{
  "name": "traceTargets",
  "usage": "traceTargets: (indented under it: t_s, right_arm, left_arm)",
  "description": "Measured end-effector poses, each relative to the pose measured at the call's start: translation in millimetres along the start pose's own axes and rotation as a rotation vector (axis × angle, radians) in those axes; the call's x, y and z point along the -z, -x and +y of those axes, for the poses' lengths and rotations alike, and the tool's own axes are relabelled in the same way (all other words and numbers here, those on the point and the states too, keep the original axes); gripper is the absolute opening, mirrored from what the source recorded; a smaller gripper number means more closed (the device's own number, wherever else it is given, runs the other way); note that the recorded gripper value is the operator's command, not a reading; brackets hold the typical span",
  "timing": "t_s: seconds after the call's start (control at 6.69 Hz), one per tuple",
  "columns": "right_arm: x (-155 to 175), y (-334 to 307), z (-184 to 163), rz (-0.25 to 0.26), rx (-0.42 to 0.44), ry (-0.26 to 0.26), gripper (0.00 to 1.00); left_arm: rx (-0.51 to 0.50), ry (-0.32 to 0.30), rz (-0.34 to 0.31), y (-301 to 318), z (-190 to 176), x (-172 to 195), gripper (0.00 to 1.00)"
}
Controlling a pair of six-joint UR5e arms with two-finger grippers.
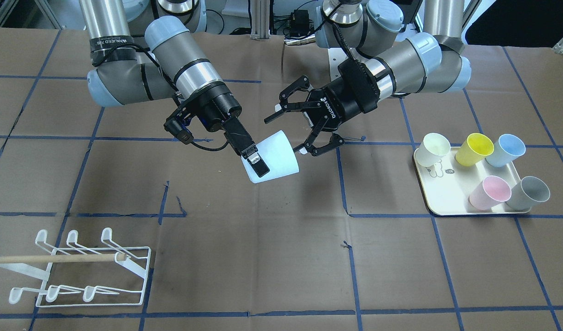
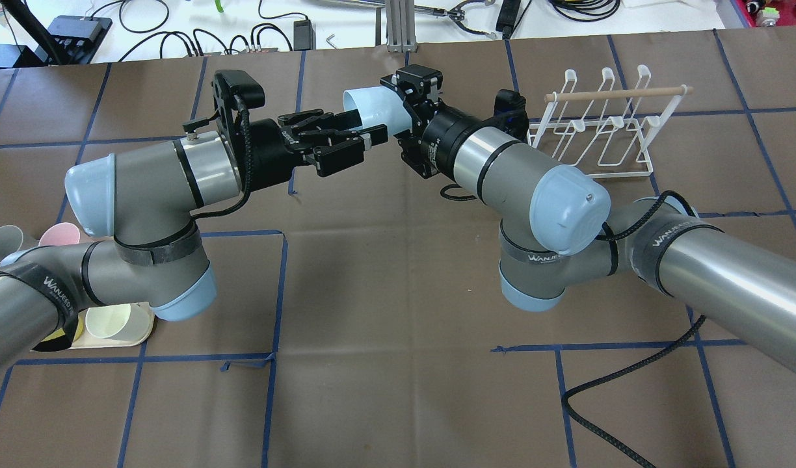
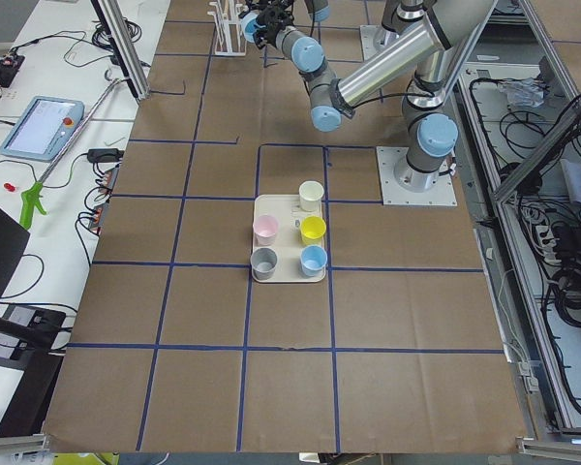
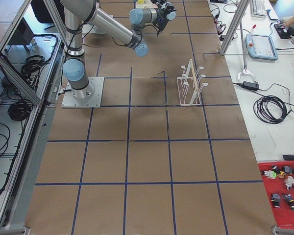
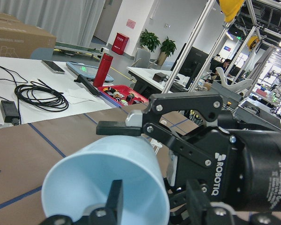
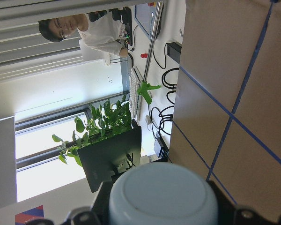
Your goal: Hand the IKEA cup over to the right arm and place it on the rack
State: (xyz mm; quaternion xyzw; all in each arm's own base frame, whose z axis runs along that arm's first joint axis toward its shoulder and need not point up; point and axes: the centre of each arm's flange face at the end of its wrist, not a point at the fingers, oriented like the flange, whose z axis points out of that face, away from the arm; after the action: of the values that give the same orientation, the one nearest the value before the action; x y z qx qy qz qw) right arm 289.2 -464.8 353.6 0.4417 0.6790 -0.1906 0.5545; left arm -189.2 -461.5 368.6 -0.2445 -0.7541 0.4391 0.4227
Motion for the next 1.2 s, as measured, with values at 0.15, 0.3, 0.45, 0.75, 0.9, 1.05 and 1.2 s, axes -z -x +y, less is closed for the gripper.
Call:
traceTargets:
  t_s: [0.15,0.3,0.45,0.75,0.9,1.05,1.2]
  right_arm:
    - [0.0,0.3,-0.2,-0.001,0.002,0.0,0.37]
    - [-0.7,2.2,-1.0,-0.005,0.008,-0.002,0.33]
    - [-2.3,8.3,-4.1,-0.018,0.016,-0.007,0.26]
    - [-6.5,21.4,-19.0,-0.044,0.05,-0.029,0.24]
    - [-8.7,27.3,-35.4,-0.055,0.118,-0.063,0.23]
    - [-9.1,32.0,-59.1,-0.058,0.22,-0.122,0.22]
    - [-8.1,36.5,-83.1,-0.053,0.343,-0.18,0.19]
  left_arm:
    - [0.013,-0.005,-0.04,4.0,-2.3,4.4,0.99]
    - [0.032,-0.017,-0.081,11.6,-5.7,13.6,1.0]
    - [0.052,-0.038,-0.124,26.0,-10.1,29.0,1.0]
    - [0.091,-0.066,-0.233,57.9,-17.4,56.5,1.0]
    - [0.124,-0.059,-0.334,73.6,-24.2,61.6,1.0]
    - [0.169,-0.038,-0.445,89.9,-42.1,63.5,1.0]
    - [0.219,0.008,-0.551,101.9,-65.5,61.9,1.0]
